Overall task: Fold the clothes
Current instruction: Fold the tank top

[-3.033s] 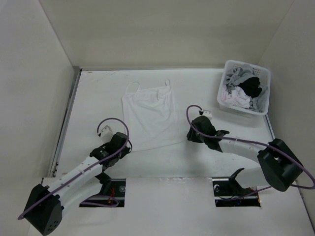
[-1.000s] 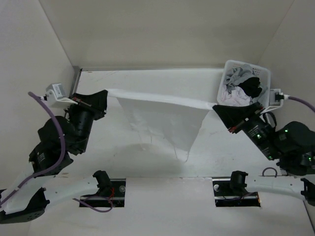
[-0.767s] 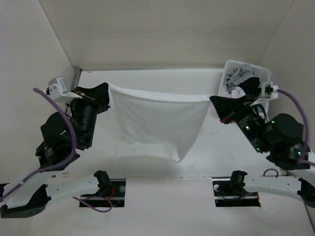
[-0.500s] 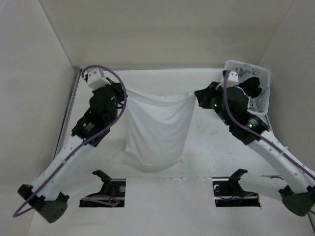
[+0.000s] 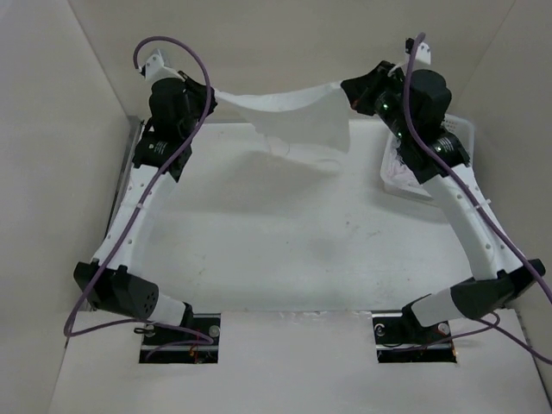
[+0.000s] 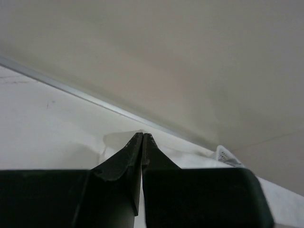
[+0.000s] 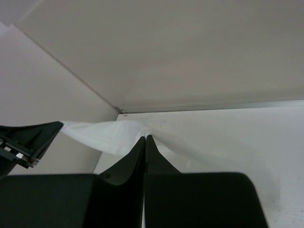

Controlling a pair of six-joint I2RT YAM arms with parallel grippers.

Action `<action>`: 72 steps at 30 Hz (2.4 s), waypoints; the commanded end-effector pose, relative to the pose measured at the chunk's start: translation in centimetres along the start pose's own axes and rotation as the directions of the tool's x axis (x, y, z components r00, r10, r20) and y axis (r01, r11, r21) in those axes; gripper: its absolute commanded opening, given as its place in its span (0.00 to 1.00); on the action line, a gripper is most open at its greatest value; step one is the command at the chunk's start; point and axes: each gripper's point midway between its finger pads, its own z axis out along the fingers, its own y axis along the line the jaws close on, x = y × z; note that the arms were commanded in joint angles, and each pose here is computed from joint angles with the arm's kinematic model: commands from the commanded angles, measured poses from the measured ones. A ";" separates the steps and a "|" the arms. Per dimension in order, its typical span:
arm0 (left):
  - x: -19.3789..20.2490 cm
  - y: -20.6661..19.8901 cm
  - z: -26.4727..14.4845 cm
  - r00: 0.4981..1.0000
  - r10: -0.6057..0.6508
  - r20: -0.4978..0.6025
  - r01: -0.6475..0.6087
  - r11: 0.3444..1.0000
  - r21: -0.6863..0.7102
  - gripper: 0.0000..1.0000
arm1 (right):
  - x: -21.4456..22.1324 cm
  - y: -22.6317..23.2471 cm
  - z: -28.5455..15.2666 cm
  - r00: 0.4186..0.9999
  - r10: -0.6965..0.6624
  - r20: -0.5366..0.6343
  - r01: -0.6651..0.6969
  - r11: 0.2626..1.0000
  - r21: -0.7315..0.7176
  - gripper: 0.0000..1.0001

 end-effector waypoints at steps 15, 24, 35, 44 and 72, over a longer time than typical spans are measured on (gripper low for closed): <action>23.2 18.5 -12.2 0.923 -0.090 -0.373 0.014 0.979 -0.201 0.02 | 28.8 -10.4 -12.3 0.905 0.168 -0.390 -0.102 0.978 0.184 0.00; 23.1 21.2 -23.3 0.902 -0.195 -0.386 0.092 0.959 -0.270 0.02 | 37.0 -10.4 -25.5 0.761 0.288 -0.581 -0.194 0.956 0.220 0.00; 20.9 17.0 -17.3 0.940 -0.113 -0.322 0.045 0.977 -0.210 0.03 | 31.6 -8.5 -19.3 0.858 0.181 -0.480 -0.106 0.978 0.179 0.01; 20.7 13.9 -6.1 0.960 -0.052 -0.276 -0.004 0.980 -0.198 0.03 | 29.0 -15.1 -12.4 0.894 0.201 -0.401 -0.066 0.943 0.326 0.00; 28.5 20.6 -8.1 0.915 0.084 -0.395 -0.203 0.941 -0.271 0.37 | 30.8 -19.9 -10.9 0.925 0.178 -0.335 -0.005 0.888 0.459 0.54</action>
